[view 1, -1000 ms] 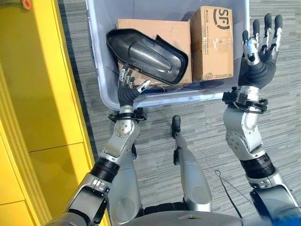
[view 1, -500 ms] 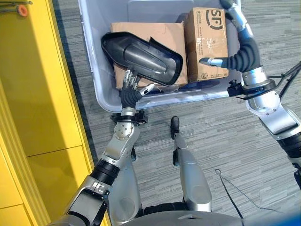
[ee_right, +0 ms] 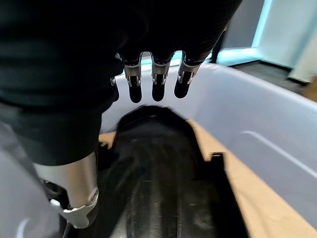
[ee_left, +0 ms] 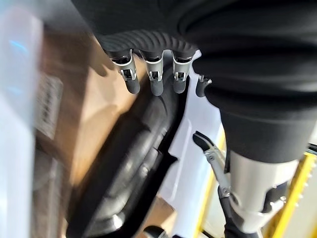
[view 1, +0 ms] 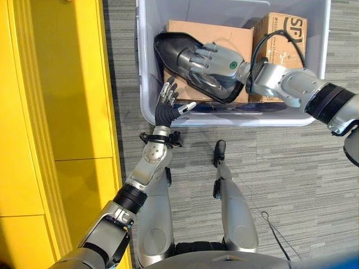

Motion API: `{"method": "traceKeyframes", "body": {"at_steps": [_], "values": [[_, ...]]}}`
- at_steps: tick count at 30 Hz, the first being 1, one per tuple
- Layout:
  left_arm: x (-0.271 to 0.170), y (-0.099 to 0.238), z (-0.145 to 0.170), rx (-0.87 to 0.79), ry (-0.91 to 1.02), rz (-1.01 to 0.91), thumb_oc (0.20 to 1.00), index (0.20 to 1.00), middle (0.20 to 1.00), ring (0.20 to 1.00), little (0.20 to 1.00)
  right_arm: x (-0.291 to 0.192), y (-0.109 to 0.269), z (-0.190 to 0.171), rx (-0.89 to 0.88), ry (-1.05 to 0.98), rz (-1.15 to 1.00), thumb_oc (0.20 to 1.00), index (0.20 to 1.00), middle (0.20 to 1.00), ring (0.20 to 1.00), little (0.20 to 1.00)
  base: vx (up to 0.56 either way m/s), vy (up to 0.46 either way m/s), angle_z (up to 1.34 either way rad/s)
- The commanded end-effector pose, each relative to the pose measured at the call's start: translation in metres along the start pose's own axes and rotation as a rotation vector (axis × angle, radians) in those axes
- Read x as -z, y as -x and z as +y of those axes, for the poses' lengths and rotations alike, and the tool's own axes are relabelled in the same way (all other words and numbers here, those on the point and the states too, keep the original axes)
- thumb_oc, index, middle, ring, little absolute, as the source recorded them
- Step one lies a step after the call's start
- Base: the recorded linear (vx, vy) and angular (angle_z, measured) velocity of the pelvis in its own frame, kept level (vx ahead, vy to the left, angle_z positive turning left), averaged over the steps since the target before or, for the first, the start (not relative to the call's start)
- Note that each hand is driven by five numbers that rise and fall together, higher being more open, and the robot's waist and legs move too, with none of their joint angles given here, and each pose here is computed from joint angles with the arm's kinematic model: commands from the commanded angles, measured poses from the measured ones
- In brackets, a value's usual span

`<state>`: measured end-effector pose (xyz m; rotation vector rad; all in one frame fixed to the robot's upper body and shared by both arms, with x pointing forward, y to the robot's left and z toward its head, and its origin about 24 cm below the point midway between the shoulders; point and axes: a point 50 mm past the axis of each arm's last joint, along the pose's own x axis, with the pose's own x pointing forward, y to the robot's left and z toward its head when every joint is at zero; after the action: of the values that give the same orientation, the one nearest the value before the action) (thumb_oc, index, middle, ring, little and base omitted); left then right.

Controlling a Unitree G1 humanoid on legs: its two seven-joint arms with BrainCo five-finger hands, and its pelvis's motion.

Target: Move parts from the plastic box to the shelf.

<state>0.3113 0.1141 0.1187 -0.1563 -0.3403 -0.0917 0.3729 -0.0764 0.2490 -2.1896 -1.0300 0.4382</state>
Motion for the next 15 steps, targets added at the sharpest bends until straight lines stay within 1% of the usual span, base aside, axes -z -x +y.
{"method": "traceKeyframes", "body": {"at_steps": [1, 8, 10, 12, 15], "values": [[-0.020, -0.007, -0.015, 0.083, 0.018, -0.114, 1.000, 1.000, 1.000, 1.000, 1.000, 0.027, 0.014, -0.005, 0.004, 0.062, 0.096, 1.000, 1.000, 1.000, 1.000, 1.000, 0.00, 0.018, 0.07], [-0.018, -0.006, -0.019, 0.098, 0.032, -0.108, 1.000, 1.000, 1.000, 1.000, 1.000, 0.035, 0.015, 0.014, -0.088, 0.091, 0.152, 1.000, 1.000, 1.000, 1.000, 1.000, 0.00, 0.008, 0.03], [-0.019, -0.006, -0.019, 0.099, 0.032, -0.110, 1.000, 1.000, 1.000, 1.000, 1.000, 0.036, 0.016, 0.015, -0.093, 0.093, 0.158, 1.000, 1.000, 1.000, 1.000, 1.000, 0.00, 0.000, 0.00], [-0.019, -0.005, -0.021, 0.106, 0.035, -0.111, 1.000, 1.000, 1.000, 1.000, 1.000, 0.043, 0.020, 0.024, -0.130, 0.102, 0.201, 1.000, 1.000, 1.000, 1.000, 1.000, 0.00, 0.000, 0.00], [-0.018, -0.003, -0.023, 0.119, 0.037, -0.110, 1.000, 1.000, 1.000, 1.000, 1.000, 0.049, 0.024, 0.029, -0.166, 0.124, 0.226, 1.000, 1.000, 1.000, 1.000, 1.000, 0.00, 0.000, 0.00]]}}
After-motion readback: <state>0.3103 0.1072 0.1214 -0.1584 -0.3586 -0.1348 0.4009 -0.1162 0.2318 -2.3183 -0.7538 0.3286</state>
